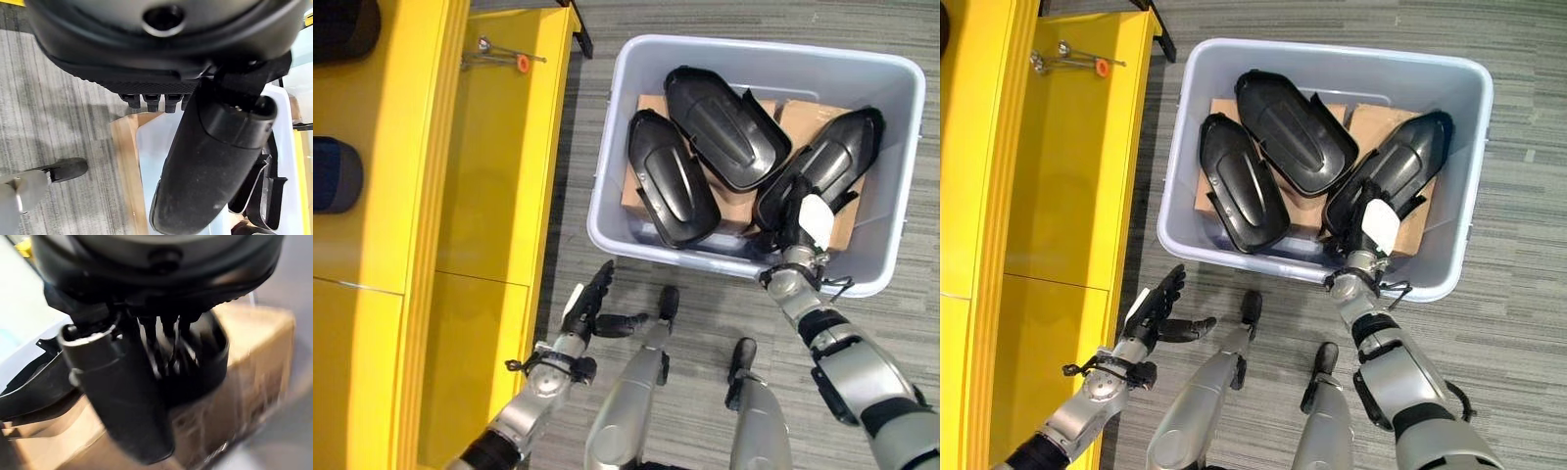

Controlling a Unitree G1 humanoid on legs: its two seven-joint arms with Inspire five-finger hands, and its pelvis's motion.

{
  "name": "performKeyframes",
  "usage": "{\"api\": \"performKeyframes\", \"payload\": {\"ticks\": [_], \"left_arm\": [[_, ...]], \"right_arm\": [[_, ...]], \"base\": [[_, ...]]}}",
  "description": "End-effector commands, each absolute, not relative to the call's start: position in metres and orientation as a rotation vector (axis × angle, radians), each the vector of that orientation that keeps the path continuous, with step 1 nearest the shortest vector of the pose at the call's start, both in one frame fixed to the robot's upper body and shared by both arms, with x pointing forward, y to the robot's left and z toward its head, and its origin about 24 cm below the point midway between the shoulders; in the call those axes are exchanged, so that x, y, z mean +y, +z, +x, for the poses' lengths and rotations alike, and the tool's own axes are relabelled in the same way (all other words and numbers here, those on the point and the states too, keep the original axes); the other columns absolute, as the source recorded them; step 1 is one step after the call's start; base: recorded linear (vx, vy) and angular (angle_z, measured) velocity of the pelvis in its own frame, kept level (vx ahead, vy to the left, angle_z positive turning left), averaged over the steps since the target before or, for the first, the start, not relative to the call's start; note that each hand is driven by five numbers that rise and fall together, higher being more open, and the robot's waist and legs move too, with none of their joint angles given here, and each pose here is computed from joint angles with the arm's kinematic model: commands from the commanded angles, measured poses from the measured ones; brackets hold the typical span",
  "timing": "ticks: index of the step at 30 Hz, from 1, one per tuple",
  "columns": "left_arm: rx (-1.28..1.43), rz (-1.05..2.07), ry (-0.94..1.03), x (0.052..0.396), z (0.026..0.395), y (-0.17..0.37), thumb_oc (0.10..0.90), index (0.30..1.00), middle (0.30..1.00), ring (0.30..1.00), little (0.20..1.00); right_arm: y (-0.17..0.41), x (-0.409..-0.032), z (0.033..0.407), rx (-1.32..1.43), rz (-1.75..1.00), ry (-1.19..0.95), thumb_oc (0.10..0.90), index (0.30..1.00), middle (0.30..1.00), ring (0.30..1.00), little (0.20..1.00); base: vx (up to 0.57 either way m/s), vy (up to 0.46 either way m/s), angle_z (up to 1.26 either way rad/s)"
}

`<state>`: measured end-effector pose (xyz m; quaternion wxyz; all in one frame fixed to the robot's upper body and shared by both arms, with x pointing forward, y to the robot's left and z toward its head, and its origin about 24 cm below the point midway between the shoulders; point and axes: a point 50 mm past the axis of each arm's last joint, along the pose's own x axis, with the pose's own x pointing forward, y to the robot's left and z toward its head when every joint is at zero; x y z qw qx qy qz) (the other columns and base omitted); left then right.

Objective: Move parts from the plastic box to the shelf.

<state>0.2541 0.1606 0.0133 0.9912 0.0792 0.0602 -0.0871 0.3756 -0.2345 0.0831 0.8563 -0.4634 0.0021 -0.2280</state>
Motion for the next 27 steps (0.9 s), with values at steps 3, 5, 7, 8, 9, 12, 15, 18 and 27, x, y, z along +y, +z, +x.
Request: {"api": "performKeyframes", "payload": {"ticks": [3, 5, 7, 8, 9, 12, 15, 18, 27], "left_arm": [[-0.044, 0.143, -0.209, 0.147, 0.263, 0.037, 0.9, 1.0, 1.0, 1.0, 1.0], [-0.039, 0.147, -0.213, 0.146, 0.263, 0.036, 0.9, 1.0, 1.0, 1.0, 1.0], [-0.032, 0.149, -0.216, 0.145, 0.263, 0.034, 0.9, 1.0, 1.0, 1.0, 1.0], [-0.033, 0.147, -0.215, 0.145, 0.263, 0.035, 0.9, 1.0, 1.0, 1.0, 1.0], [-0.031, 0.147, -0.215, 0.145, 0.263, 0.034, 0.9, 1.0, 1.0, 1.0, 1.0], [-0.024, 0.149, -0.213, 0.145, 0.263, 0.033, 0.9, 1.0, 1.0, 1.0, 1.0], [-0.021, 0.157, -0.21, 0.147, 0.262, 0.032, 0.9, 1.0, 1.0, 1.0, 1.0], [-0.013, 0.159, -0.21, 0.149, 0.261, 0.031, 0.9, 1.0, 1.0, 1.0, 1.0], [-0.002, 0.187, -0.194, 0.159, 0.26, 0.03, 0.9, 1.0, 1.0, 1.0, 1.0]], "right_arm": [[0.017, -0.258, 0.34, 0.374, -0.976, -0.392, 0.4, 0.3, 0.3, 0.3, 0.3], [0.011, -0.255, 0.337, 0.385, -0.974, -0.378, 0.4, 0.3, 0.3, 0.3, 0.3], [0.003, -0.252, 0.332, 0.408, -0.972, -0.364, 0.4, 0.3, 0.3, 0.3, 0.3], [0.0, -0.249, 0.331, 0.411, -0.971, -0.354, 0.4, 0.3, 0.3, 0.3, 0.3], [-0.001, -0.249, 0.33, 0.413, -0.971, -0.353, 0.4, 0.3, 0.3, 0.3, 0.3], [-0.01, -0.245, 0.325, 0.437, -0.96, -0.337, 0.4, 0.3, 0.3, 0.3, 0.3], [-0.016, -0.247, 0.319, 0.456, -0.944, -0.351, 0.4, 0.3, 0.3, 0.3, 0.3], [-0.016, -0.253, 0.316, 0.467, -0.934, -0.374, 0.4, 0.3, 0.3, 0.3, 0.3], [-0.019, -0.276, 0.303, 0.48, -1.064, -0.394, 0.4, 0.3, 0.3, 0.3, 0.3]], "base": [[0.0, 0.0, 0.0], [0.0, -0.018, 0.0], [0.0, -0.032, -0.01], [0.0, 0.0, 0.0], [0.0, 0.0, 0.0], [0.0, -0.012, 0.0], [-0.01, -0.035, 0.09], [-0.01, -0.025, 0.08], [0.0, -0.03, 0.05]]}}
